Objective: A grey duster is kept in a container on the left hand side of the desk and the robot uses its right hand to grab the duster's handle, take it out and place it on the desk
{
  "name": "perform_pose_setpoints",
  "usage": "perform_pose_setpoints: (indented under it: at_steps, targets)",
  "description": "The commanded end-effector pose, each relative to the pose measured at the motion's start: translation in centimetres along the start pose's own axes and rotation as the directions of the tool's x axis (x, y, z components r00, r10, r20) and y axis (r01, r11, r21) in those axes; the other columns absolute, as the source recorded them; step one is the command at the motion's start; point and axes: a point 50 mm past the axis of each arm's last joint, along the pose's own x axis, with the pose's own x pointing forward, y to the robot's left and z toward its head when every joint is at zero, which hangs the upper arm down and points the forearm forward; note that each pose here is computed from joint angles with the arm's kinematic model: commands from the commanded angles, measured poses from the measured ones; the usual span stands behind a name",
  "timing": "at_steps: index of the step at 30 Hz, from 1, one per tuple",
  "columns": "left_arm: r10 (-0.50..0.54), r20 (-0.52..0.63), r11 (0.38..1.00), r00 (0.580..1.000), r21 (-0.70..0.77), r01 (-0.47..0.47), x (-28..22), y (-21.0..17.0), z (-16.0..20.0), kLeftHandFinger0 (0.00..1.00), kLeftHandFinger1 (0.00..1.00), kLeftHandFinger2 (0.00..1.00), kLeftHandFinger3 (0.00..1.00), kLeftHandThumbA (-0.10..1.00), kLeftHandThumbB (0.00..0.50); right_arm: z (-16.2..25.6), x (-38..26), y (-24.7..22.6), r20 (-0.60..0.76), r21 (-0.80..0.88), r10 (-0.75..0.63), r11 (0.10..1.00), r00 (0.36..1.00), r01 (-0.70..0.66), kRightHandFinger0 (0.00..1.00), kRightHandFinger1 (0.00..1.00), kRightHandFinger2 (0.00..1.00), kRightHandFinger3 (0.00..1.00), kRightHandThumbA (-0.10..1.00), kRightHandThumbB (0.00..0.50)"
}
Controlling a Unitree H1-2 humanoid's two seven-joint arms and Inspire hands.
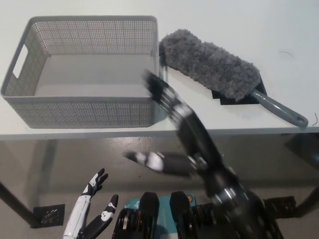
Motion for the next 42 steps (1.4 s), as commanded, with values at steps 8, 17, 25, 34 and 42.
perform_pose_setpoints:
  at_steps: [8, 17, 25, 34, 42]
  targets:
    - [0.004, 0.099, 1.0, 0.995, -0.012, -0.003, 1.6, -0.3, 1.6, 1.0, 1.0, 0.96, 1.0, 0.63, 0.0, -7.4, -15.8, -6.8, 0.056, -0.374, -0.38, 0.849, 0.923, 0.372, 1.0, 1.0, 1.0, 1.0, 1.0, 0.236]
    - [0.008, 0.109, 1.0, 0.994, 0.001, -0.008, 2.2, 0.0, 1.9, 1.0, 0.98, 0.93, 1.0, 0.62, 0.0, -11.8, -17.8, -7.0, -0.129, -0.369, -0.335, 0.89, 0.933, 0.269, 1.0, 1.0, 1.0, 1.0, 1.0, 0.239]
    - [0.013, 0.106, 1.0, 0.994, -0.002, -0.013, 2.1, -0.1, 1.8, 1.0, 1.0, 0.96, 1.0, 0.67, 0.0, -13.9, -17.8, -7.1, -0.272, -0.355, -0.273, 0.92, 0.923, 0.168, 1.0, 1.0, 1.0, 1.0, 1.0, 0.274]
    - [0.011, 0.08, 1.0, 0.997, 0.009, -0.012, 1.5, -0.3, 1.3, 1.0, 1.0, 1.0, 1.0, 0.73, 0.0, -14.3, -17.8, -7.0, -0.304, -0.271, -0.257, 0.946, 0.917, 0.175, 1.0, 1.0, 1.0, 1.0, 1.0, 0.285]
    - [0.003, -0.019, 1.0, 1.0, 0.022, -0.003, -1.8, -1.3, 0.2, 1.0, 1.0, 1.0, 1.0, 0.84, 0.0, -14.0, -20.8, -6.5, -0.327, -0.27, -0.259, 0.947, 0.909, 0.173, 1.0, 1.0, 1.0, 1.0, 1.0, 0.266]
